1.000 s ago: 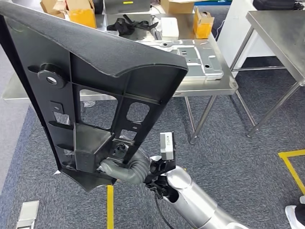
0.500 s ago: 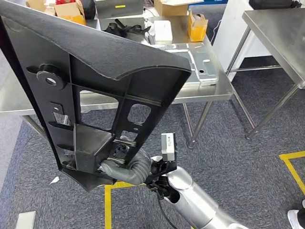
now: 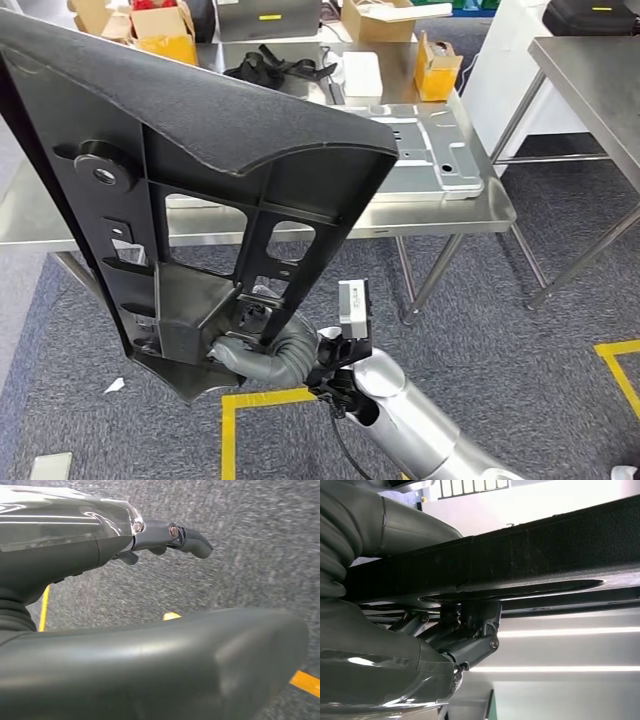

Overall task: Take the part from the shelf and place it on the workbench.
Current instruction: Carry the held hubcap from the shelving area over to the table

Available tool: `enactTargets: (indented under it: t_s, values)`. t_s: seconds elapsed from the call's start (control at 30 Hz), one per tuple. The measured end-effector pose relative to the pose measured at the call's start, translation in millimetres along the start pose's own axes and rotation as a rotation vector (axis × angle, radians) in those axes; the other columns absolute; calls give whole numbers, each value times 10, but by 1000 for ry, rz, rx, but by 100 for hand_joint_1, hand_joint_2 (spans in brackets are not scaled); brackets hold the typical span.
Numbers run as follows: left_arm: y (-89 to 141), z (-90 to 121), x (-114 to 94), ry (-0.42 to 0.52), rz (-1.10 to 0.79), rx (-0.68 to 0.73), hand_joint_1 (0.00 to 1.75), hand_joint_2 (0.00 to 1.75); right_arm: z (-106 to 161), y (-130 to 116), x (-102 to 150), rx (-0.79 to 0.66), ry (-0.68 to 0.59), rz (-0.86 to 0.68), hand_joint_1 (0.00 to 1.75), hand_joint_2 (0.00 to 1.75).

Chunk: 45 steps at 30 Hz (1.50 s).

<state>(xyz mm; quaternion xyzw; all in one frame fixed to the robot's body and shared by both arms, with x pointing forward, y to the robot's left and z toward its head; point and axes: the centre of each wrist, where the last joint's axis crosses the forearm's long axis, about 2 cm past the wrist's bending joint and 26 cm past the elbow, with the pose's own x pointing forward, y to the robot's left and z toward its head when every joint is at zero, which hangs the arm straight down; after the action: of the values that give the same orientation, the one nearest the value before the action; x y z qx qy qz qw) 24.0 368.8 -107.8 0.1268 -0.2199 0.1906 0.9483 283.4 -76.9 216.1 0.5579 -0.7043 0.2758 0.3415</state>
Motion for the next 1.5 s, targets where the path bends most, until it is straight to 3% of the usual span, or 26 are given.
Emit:
enactTargets:
  t_s: [1.5]
  values:
    - [0,-7,20,-11,-4,-3,0,175,-206,58,23,84,5,-22,175,175]
